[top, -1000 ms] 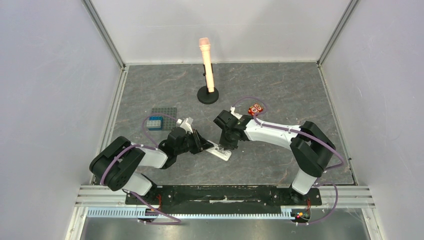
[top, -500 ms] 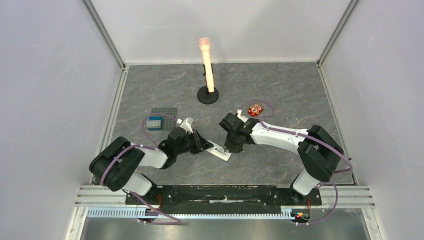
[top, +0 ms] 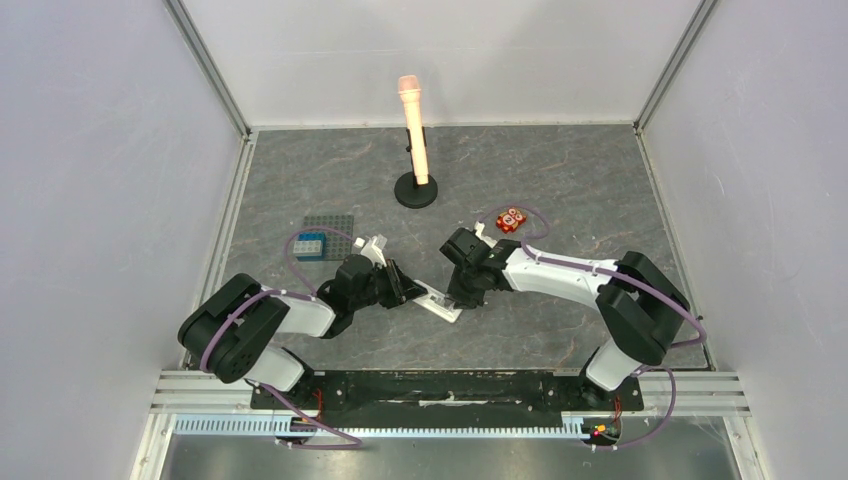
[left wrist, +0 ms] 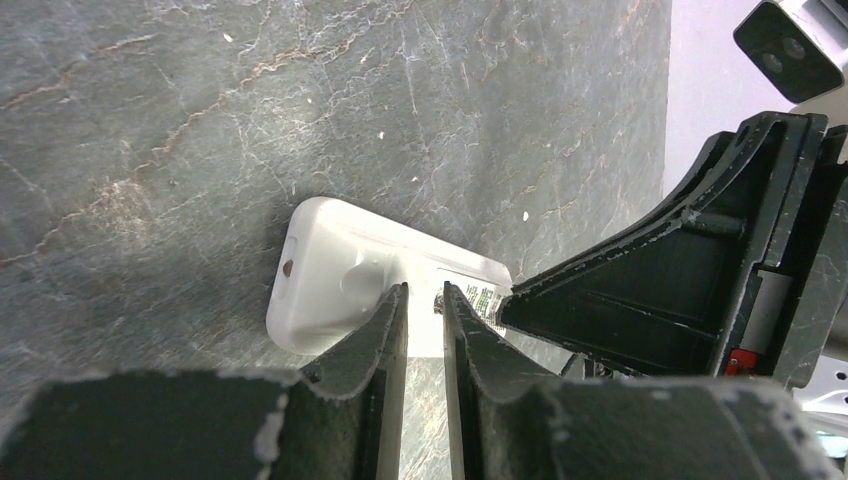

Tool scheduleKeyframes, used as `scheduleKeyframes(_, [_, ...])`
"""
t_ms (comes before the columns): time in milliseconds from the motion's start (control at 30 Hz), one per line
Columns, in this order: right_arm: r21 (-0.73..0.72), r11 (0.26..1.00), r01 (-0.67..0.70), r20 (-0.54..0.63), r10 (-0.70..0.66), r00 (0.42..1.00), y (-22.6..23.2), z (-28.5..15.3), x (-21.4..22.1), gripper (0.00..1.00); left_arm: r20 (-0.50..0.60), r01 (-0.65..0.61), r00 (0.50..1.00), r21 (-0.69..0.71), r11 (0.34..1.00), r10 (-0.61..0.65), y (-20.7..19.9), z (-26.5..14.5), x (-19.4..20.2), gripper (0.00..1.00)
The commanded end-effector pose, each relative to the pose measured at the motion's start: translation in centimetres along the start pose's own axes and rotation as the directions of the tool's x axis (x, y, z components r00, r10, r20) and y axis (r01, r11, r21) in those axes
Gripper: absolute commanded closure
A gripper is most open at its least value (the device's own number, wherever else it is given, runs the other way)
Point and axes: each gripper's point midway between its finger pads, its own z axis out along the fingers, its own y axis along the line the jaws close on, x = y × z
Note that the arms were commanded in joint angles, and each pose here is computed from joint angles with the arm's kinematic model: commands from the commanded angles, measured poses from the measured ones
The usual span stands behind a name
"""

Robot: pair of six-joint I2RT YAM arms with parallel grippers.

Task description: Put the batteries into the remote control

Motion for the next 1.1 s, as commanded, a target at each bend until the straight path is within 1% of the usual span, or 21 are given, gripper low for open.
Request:
scheduleKeyframes(0, [-0.009,1.000,-0.028,0.015,0.028,1.000,-0.1,-0.8,-0.1,0.73,0.021,-0.052,0.998,-0.024,0.998,0.052,0.5,0.0,-0.2,0.75])
scheduleKeyframes(167, [-0.014,0.999,-0.032,0.006,0.032,0.999,-0.1,-1.0,0.1,0.74,0.026,-0.051,0.998,-0.028,0.998,0.052,0.6,-0.1,-0.2,0.75])
scheduleKeyframes(333, [-0.003,0.999,-0.037,-0.010,0.037,0.999,-0.5,-0.4,0.5,0.81,0.028,-0.052,0.998,-0.027,0.998,0.053,0.5,-0.1,-0.2,0.75])
scheduleKeyframes(433, [0.003,0.999,-0.047,-0.012,0.047,0.999,-0.9,0.1,0.7,0.87,0.025,-0.054,0.998,-0.025,0.998,0.054,0.5,-0.1,-0.2,0.75])
scheduleKeyframes(567, [0.003,0.998,-0.067,-0.037,0.067,0.997,-1.2,0.6,1.3,1.00,0.024,-0.052,0.998,-0.028,0.998,0.052,0.6,-0.2,-0.1,0.75])
scheduleKeyframes(667, [0.004,0.995,-0.098,-0.040,0.098,0.994,-1.5,1.0,1.6,1.00,0.024,-0.050,0.998,-0.030,0.998,0.050,0.7,-0.3,0.0,0.75])
scheduleKeyframes(700, [-0.003,0.994,-0.110,-0.065,0.110,0.992,-1.5,1.0,2.0,1.00,0.022,-0.048,0.999,-0.032,0.998,0.048,0.8,-0.3,0.1,0.75])
scheduleKeyframes(867, [0.054,0.989,-0.141,-0.079,0.145,0.986,-3.2,2.3,2.9,1.00,0.021,-0.047,0.999,-0.031,0.998,0.048,0.8,-0.3,0.2,0.75])
scheduleKeyframes(933, [0.091,0.989,-0.120,-0.074,0.127,0.989,-3.8,2.6,3.0,1.00,0.020,-0.048,0.999,-0.026,0.998,0.049,0.7,-0.4,0.2,0.75])
scheduleKeyframes(1000, [0.152,0.986,-0.075,-0.027,0.080,0.996,-4.7,3.2,2.4,1.00,0.022,-0.051,0.998,-0.020,0.999,0.051,0.5,-0.4,0.1,0.75])
scheduleKeyframes(1067, [0.189,0.981,-0.037,-0.024,0.042,0.999,-5.3,3.7,2.6,1.00,0.024,-0.054,0.998,-0.009,0.999,0.054,0.2,-0.4,0.0,0.75])
